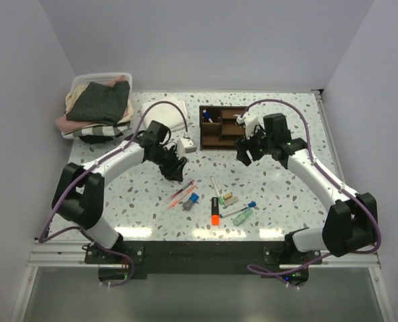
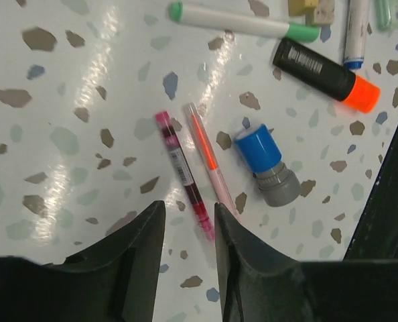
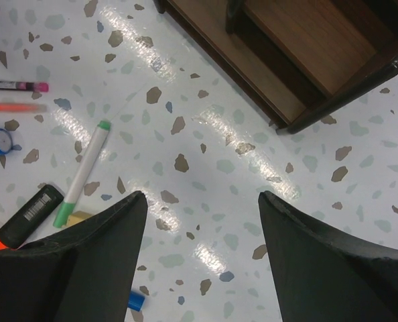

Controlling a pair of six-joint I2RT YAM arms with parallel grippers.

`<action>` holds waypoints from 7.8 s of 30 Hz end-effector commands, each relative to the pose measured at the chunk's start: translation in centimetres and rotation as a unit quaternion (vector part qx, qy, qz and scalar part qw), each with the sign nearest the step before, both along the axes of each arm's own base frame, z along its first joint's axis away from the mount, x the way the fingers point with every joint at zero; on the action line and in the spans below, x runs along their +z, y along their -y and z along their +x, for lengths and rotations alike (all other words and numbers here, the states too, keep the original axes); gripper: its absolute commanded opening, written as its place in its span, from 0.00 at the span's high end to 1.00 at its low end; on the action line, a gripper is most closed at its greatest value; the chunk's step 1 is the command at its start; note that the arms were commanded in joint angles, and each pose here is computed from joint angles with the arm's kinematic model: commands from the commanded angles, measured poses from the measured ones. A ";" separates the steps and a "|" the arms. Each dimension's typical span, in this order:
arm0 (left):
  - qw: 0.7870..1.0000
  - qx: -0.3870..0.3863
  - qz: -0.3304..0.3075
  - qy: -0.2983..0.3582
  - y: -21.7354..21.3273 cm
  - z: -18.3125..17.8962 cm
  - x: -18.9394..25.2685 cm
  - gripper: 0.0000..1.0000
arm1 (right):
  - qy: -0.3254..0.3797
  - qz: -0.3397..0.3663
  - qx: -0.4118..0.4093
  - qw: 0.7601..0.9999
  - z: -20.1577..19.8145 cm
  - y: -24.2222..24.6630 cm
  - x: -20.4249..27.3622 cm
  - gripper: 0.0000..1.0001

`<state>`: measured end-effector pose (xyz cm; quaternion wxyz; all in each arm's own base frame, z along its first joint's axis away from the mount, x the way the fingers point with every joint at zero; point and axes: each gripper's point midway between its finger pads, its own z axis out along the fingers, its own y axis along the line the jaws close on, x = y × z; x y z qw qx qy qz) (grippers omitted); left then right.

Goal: Sort the stationery into containers
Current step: Pick up the pen from the center of the board, then place the pen in the storage box, then pick up the pen from the center of the board.

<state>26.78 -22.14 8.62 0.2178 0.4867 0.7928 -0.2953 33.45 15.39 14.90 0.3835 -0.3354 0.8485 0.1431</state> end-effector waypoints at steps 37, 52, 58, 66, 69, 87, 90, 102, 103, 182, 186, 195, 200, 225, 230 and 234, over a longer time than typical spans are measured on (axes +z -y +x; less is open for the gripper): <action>0.745 0.585 -0.118 0.297 -18.6 12.7 23.6 0.31 | 0.051 -0.087 0.556 0.825 -9.1 -23.2 -4.7 0.38; 0.711 0.626 -0.116 0.297 -23.8 10.1 23.5 0.31 | 0.060 -0.084 0.577 0.810 -9.7 -29.0 -8.0 0.54; 0.708 0.624 -0.122 0.307 -23.9 9.9 23.9 0.31 | 0.054 -0.103 0.600 0.791 -10.5 -28.7 -9.4 0.55; 0.708 0.624 -0.130 0.305 -23.7 9.8 23.5 0.31 | 0.033 -0.128 0.600 0.789 -11.3 -28.2 -11.5 0.55; 0.712 0.620 -0.135 0.300 -23.4 9.9 23.2 0.31 | 0.039 -0.137 0.605 0.784 -11.2 -27.8 -12.3 0.57; 0.739 0.585 -0.164 0.291 -21.7 10.8 23.1 0.26 | 0.049 -0.178 0.608 0.772 -10.5 -25.5 -11.6 1.00; 0.742 0.571 -0.167 0.310 -21.6 11.3 23.9 0.25 | 0.088 -0.145 0.562 0.809 -7.6 -26.6 -5.6 1.00; 0.809 0.445 -0.247 0.294 -16.7 13.8 23.6 0.30 | 0.140 0.175 0.213 0.951 8.4 -21.7 14.8 1.00; 0.816 0.431 -0.254 0.291 -16.2 13.9 23.6 0.31 | 0.151 0.210 0.188 0.948 9.4 -21.3 16.4 1.00; 0.871 0.382 -0.137 0.276 -14.9 11.1 16.9 0.20 | 0.111 -0.150 0.660 0.728 -10.7 -24.4 -8.2 0.54; 0.872 0.383 -0.137 0.274 -14.9 10.8 17.0 0.20 | 0.104 -0.158 0.669 0.719 -11.2 -24.8 -9.4 0.57; 0.870 0.386 -0.144 0.271 -14.8 10.9 16.7 0.20 | 0.075 -0.178 0.673 0.714 -11.6 -24.4 -11.4 0.59; 0.870 0.387 -0.145 0.268 -14.8 10.9 16.4 0.20 | 0.063 -0.186 0.671 0.715 -11.5 -24.4 -12.8 0.61; 0.869 0.378 -0.142 0.285 -15.6 13.2 18.9 0.20 | 0.043 -0.155 0.586 0.794 -7.9 -23.4 -5.5 1.00; 0.861 0.378 -0.159 0.301 -15.9 14.9 20.8 0.20 | 0.101 -0.035 0.478 0.872 -2.1 -24.9 4.7 1.00; 0.860 0.375 -0.167 0.302 -15.9 16.0 21.4 0.20 | 0.143 0.104 0.357 0.917 3.1 -24.4 11.3 1.00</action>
